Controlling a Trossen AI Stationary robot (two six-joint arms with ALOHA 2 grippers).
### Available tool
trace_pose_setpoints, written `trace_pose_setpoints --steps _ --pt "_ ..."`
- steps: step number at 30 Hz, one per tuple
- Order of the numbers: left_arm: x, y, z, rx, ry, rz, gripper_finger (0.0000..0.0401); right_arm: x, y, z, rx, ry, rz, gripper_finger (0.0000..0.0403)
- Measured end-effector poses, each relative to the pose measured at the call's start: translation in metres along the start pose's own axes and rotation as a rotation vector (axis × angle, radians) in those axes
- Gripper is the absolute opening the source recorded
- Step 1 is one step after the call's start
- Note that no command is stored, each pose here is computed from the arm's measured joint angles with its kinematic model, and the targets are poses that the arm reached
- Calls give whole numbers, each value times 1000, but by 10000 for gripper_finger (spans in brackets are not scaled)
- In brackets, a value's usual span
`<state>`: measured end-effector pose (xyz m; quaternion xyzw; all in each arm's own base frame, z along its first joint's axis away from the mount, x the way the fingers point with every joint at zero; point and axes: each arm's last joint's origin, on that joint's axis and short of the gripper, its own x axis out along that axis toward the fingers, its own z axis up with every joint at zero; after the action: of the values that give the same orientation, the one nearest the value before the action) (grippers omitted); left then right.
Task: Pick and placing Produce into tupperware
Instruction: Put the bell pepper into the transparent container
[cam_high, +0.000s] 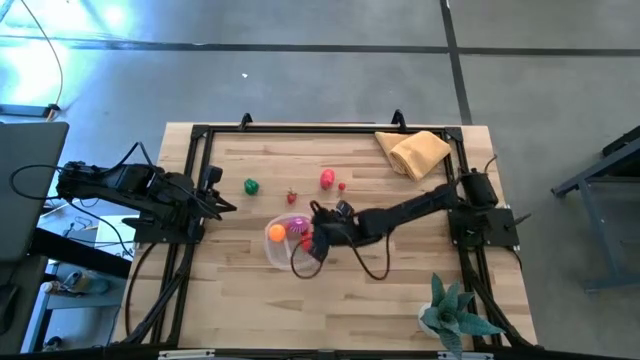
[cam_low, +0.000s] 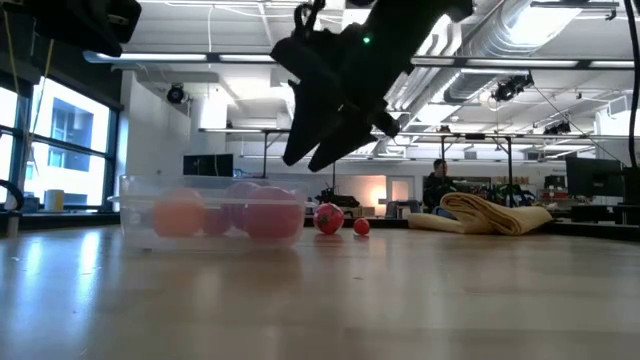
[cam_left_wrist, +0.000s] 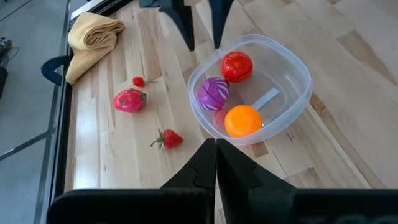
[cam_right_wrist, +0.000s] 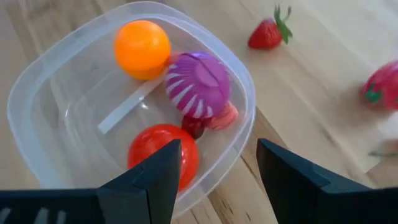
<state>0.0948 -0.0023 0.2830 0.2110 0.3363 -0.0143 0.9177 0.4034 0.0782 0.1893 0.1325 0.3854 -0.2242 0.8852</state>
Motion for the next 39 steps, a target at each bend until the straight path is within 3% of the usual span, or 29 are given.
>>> trace_pose_setpoints --steps 10,21,31,39 --pt "0 0 0 0 0 -1 3 14 -26 11 217 171 98 199" --pt "0 0 0 0 0 0 3 20 -41 18 270 231 134 199" --pt "0 0 0 0 0 0 3 16 -33 14 -8 153 69 199" --pt "0 0 0 0 0 0 3 3 -18 11 -196 86 87 199"
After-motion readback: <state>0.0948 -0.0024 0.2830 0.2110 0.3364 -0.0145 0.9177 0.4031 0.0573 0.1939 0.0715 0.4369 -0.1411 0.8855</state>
